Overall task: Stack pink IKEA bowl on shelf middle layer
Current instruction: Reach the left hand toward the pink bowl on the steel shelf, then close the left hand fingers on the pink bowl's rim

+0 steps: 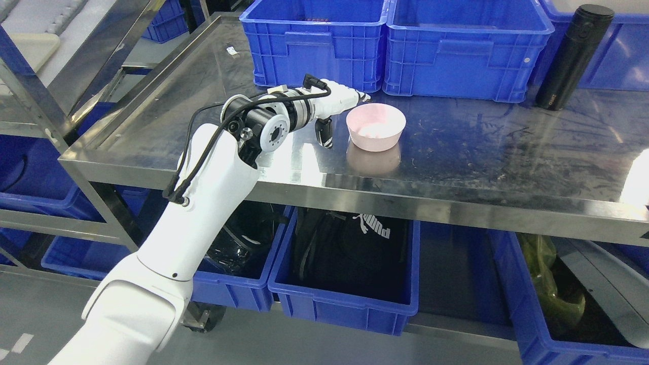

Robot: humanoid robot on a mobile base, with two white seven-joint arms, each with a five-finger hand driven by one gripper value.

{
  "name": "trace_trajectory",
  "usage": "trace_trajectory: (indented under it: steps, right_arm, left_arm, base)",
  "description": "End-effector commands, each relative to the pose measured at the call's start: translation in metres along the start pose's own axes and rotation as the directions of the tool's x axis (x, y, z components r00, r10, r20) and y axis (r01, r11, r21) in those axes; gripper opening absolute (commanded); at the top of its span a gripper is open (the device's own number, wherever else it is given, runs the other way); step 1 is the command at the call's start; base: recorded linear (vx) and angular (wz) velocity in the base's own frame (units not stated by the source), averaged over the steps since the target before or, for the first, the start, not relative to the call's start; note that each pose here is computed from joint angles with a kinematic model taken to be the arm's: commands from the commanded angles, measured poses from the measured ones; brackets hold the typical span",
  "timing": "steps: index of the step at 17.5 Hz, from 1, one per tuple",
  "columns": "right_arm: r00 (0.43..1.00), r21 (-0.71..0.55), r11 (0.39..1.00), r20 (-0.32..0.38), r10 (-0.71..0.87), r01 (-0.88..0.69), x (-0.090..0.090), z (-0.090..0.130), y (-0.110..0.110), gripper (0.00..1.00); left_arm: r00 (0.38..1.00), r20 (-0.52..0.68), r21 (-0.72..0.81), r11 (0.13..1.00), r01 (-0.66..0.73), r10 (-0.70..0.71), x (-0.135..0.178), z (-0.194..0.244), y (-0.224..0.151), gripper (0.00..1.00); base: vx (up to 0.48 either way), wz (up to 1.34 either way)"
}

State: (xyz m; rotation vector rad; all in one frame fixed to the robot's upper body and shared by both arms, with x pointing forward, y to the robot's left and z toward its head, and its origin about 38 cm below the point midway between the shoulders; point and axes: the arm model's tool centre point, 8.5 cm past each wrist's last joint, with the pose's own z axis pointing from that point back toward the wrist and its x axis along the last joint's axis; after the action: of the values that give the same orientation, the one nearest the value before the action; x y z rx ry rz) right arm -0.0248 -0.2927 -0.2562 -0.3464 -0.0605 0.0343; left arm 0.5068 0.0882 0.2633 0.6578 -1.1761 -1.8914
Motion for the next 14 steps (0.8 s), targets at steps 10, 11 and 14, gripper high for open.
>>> trace_trajectory:
  steps: [10, 11, 14]
  right_arm:
    - [1.000, -0.017, 1.000, 0.018, 0.003, -0.003, 0.006, -0.003, -0.011, 1.00]
    - [1.000, -0.017, 1.000, 0.017, 0.001, -0.001, 0.006, -0.003, -0.011, 1.00]
    - [1.000, -0.017, 1.000, 0.017, 0.001, -0.001, 0.006, -0.003, -0.011, 1.00]
  left_arm:
    - [0.992, 0.003, -0.163, 0.978, -0.128, 0.130, 0.001, -0.049, -0.043, 0.85]
    - [0.993, 0.032, -0.155, 0.982, -0.109, 0.115, 0.002, -0.051, -0.044, 0.82]
    - [0.986, 0.113, -0.148, 0.984, -0.103, 0.120, 0.008, -0.052, -0.046, 0.74]
  base:
    - [-0.001, 0.01]
    - [0.000, 0.00]
    - [0.000, 0.00]
